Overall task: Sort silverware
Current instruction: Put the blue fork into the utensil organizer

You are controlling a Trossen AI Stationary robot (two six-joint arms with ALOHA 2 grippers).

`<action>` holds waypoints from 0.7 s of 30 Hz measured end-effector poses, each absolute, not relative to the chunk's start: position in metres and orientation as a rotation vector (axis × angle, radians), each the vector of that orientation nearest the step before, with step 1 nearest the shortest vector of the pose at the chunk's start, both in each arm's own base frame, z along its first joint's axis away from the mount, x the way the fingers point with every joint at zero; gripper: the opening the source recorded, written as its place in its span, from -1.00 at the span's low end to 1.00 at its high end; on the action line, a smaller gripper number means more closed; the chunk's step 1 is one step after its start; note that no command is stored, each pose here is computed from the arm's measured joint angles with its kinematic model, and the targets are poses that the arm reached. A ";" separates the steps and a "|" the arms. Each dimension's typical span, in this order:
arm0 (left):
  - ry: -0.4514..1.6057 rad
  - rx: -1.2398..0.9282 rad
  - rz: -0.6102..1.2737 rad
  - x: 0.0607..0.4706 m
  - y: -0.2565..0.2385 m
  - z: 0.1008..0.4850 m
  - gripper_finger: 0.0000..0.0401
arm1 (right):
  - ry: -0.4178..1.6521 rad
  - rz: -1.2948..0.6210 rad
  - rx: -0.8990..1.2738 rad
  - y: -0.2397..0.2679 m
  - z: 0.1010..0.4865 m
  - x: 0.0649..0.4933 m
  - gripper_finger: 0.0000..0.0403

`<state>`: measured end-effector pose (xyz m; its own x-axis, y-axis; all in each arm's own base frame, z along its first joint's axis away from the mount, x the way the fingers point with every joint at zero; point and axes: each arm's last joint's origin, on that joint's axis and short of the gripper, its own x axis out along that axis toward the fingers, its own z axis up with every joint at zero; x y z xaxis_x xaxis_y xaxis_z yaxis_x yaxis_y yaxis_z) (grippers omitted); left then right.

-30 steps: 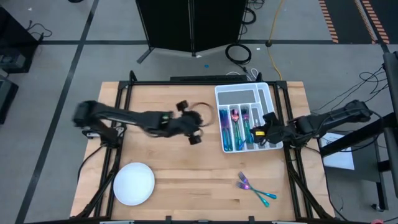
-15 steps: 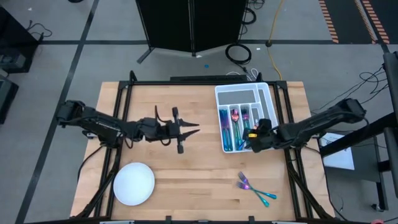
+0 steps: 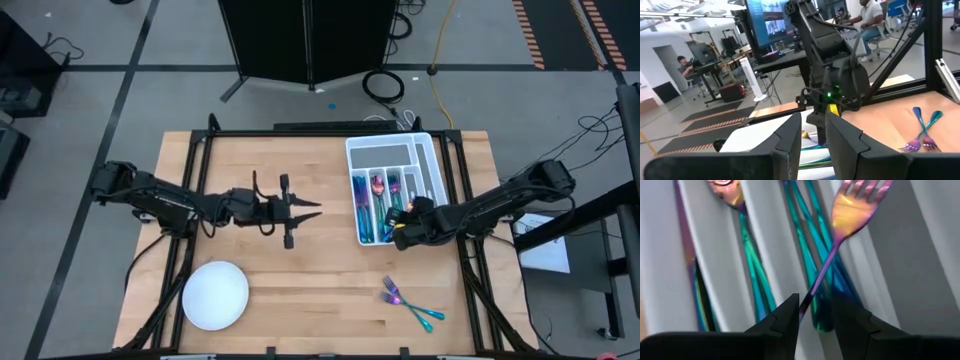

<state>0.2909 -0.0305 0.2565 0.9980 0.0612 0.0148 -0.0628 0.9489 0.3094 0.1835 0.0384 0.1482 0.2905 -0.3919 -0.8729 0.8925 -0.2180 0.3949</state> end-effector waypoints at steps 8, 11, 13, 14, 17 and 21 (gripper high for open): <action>-0.023 0.325 0.067 0.291 -0.030 0.258 -0.56 | 0.547 -1.292 1.268 0.034 0.138 0.194 -0.49; -0.033 0.323 0.069 0.291 -0.030 0.259 -0.56 | 0.542 -1.284 1.257 0.033 0.138 0.194 -0.55; -0.032 0.323 0.069 0.291 -0.030 0.259 -0.56 | 0.535 -1.274 1.267 0.033 0.139 0.194 -0.65; -0.030 0.324 0.069 0.291 -0.030 0.259 -0.56 | 0.534 -1.267 1.269 0.033 0.141 0.194 -0.71; -0.029 0.324 0.069 0.291 -0.030 0.259 -0.56 | 0.482 -1.250 1.260 0.032 0.145 0.194 -0.90; -0.024 0.324 0.068 0.291 -0.030 0.259 -0.56 | 0.416 -1.216 1.243 0.031 0.154 0.193 -0.96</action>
<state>0.2910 -0.0303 0.2586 0.9975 0.0626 0.0343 -0.0702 0.9459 0.3168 0.1927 0.0315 0.1538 0.3723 -0.4671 -0.8020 0.8607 -0.1495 0.4866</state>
